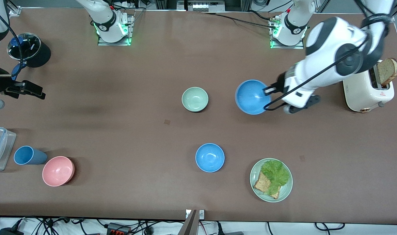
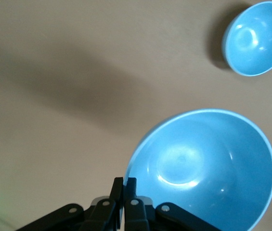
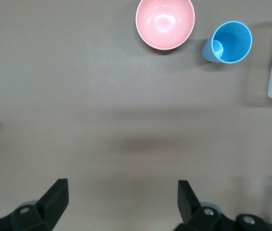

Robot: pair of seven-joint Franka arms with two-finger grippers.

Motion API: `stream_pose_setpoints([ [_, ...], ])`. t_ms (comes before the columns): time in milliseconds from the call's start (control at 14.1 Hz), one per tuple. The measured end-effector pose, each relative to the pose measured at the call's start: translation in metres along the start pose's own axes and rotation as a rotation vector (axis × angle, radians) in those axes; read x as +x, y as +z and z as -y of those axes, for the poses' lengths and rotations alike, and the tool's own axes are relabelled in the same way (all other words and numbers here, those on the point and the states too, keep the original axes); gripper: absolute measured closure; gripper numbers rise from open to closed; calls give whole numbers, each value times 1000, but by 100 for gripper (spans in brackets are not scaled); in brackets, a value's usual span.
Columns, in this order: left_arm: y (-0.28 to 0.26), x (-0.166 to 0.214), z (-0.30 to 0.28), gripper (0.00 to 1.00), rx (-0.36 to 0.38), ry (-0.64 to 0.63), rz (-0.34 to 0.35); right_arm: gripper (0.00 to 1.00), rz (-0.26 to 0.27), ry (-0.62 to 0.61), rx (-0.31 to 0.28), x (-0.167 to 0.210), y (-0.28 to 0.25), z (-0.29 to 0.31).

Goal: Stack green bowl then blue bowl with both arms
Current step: 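Carry the blue bowl with the left gripper over the green bowl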

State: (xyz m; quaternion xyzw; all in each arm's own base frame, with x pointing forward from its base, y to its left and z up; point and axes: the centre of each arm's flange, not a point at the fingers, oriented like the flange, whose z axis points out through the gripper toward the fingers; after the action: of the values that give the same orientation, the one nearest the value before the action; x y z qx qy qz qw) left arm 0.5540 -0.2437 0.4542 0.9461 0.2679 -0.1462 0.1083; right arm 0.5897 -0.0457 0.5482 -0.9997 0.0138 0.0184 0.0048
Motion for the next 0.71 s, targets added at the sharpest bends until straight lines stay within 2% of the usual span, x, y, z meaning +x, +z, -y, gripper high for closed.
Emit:
stream_pose_setpoints([
  [213,58,-35,-54,96,-67,-140,30,0,2,-1,0,0,0,1],
  [355,106,-65,-80,96,-85,-187,46,0,2,-1,0,0,0,1],
  [497,145,-87,-92,96,-66,-202,35,0,1,-2,0,-1,-1,1],
  [711,180,-101,-97,96,-21,-198,11,0,-3,-2,0,-2,-3,1],
])
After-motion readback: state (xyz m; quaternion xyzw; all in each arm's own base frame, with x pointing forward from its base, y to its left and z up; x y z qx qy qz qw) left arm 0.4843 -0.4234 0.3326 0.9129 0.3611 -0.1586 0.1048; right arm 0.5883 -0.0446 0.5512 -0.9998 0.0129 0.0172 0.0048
